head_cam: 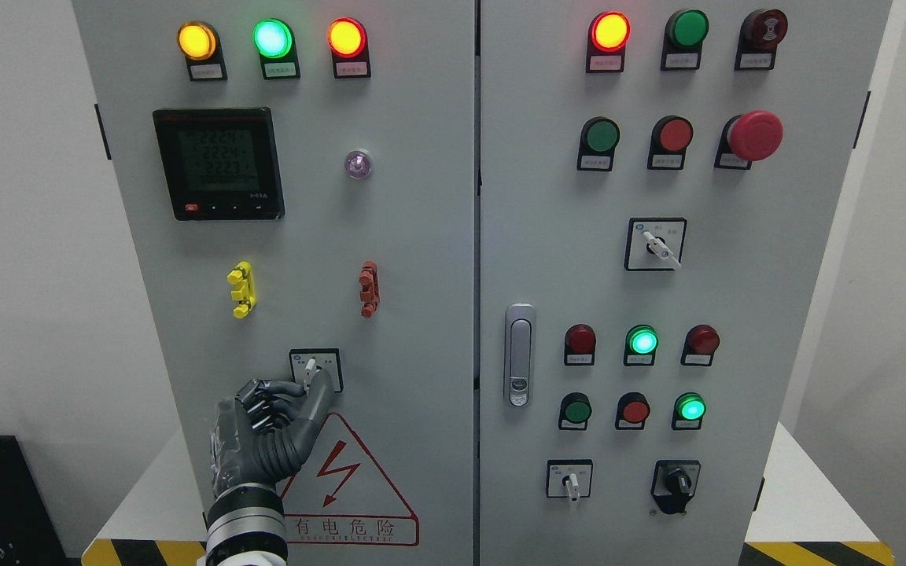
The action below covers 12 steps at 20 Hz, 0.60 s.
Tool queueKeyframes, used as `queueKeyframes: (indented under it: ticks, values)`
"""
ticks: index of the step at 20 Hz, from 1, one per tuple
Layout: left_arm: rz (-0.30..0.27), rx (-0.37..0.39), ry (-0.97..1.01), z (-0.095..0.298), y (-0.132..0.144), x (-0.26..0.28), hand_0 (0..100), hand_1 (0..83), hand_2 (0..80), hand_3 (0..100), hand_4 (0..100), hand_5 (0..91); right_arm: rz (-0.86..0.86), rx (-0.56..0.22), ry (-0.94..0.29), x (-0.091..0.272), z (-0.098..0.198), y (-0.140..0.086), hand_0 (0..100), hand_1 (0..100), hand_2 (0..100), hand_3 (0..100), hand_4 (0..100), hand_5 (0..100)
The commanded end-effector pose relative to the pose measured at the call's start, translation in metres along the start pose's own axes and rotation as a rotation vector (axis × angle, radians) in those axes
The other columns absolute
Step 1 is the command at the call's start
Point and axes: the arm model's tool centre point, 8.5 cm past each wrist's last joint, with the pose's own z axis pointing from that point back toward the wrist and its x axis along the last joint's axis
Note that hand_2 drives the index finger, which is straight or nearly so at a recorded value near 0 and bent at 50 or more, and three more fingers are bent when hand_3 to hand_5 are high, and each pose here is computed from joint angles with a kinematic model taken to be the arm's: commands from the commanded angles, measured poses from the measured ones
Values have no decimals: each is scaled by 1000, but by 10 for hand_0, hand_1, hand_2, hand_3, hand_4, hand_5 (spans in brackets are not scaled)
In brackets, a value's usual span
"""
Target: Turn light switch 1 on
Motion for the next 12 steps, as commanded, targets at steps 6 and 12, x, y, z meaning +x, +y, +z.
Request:
queueKeyframes:
  ticks: [6,12]
  values:
    - [-7,2,-4,0,-1,1,200,673,619,900,954,861,-25,0,2,0,0,0,0,0,0,0,0,0]
    - [-19,6,-8,1,-2,1,203,672,621,905,955,862,-25,0,2,0,0,0,0,0,0,0,0,0]
